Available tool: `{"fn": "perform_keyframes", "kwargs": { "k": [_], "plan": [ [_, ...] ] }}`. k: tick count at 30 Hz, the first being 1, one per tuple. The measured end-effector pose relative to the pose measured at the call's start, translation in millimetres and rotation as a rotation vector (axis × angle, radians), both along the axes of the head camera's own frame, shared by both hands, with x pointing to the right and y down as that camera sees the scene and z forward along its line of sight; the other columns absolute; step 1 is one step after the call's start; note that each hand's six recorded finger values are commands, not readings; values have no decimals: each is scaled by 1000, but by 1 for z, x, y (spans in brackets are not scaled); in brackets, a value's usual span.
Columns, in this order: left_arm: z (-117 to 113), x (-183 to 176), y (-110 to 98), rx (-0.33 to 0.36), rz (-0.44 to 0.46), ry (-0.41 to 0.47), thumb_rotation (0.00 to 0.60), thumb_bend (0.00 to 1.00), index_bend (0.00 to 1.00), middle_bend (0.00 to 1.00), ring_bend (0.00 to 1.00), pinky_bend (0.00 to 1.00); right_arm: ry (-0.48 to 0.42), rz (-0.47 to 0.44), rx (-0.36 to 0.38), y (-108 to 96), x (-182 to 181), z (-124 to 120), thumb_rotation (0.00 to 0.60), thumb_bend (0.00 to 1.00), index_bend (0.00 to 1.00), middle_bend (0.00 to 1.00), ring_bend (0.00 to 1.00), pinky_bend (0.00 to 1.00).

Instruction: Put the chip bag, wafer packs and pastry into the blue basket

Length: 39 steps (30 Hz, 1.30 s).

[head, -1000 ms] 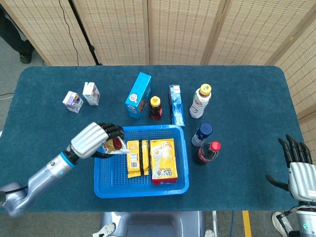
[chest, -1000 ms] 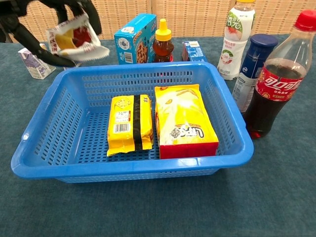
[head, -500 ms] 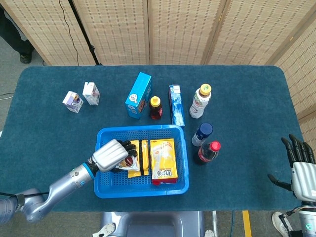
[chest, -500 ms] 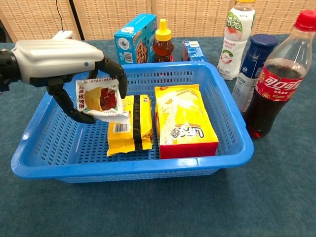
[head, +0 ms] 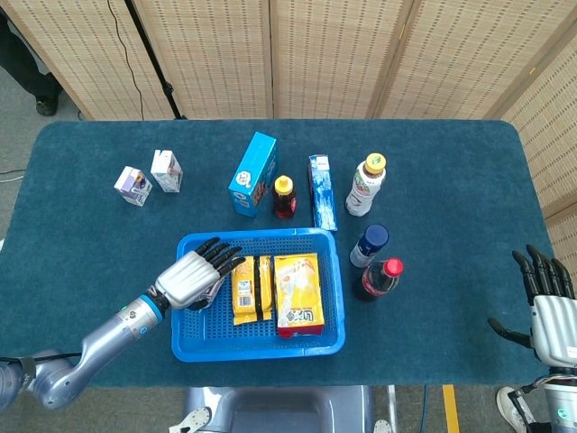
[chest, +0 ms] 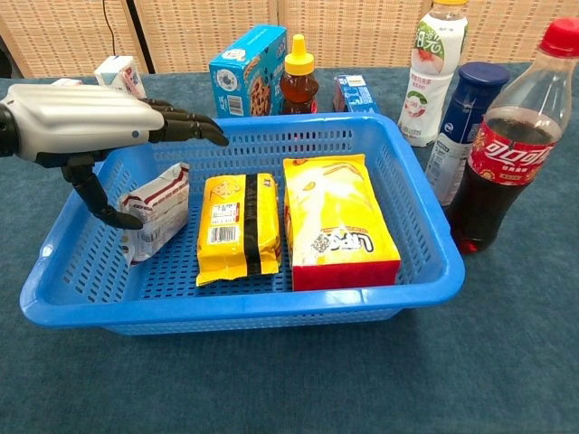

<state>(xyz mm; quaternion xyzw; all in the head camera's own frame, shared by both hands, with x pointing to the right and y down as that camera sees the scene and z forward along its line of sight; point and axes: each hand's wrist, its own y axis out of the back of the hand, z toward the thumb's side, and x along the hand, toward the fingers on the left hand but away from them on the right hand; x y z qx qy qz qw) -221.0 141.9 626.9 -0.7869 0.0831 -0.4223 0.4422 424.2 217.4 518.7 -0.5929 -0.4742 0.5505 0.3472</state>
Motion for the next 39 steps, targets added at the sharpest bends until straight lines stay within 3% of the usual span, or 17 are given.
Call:
{"fn": "perform_keyframes", "kwargs": {
  "k": [8, 14, 17, 21, 25, 31, 39],
  "plan": [
    [-34, 0, -22, 75, -97, 215, 521, 181, 0, 0, 0, 0, -1, -2, 2, 1, -1, 0, 600, 0, 0, 0, 0, 0],
    [-65, -30, -54, 131, -230, 356, 522, 178, 0, 0, 0, 0, 0, -5, 1, 1, -2, 0, 600, 0, 0, 0, 0, 0],
    [-79, -61, -65, 165, -293, 363, 523, 182, 0, 0, 0, 0, 1, -5, 1, 1, -2, 0, 600, 0, 0, 0, 0, 0],
    [-87, -102, -66, 196, -365, 323, 529, 181, 0, 0, 0, 0, 6, -10, 5, 0, -3, 0, 600, 0, 0, 0, 0, 0],
    [-89, -140, -54, 212, -446, 278, 530, 180, 0, 0, 0, 0, 14, -25, 18, 0, -5, 0, 600, 0, 0, 0, 0, 0],
    [-88, -200, -19, 216, -603, 207, 563, 181, 0, 0, 0, 0, 24, -78, 38, -1, -10, 2, 600, 0, 0, 0, 0, 0],
    [-82, -273, 58, 188, -853, 41, 600, 177, 0, 0, 0, 0, 31, -173, 54, -1, -14, 4, 600, 0, 0, 0, 0, 0]
  ]
}}
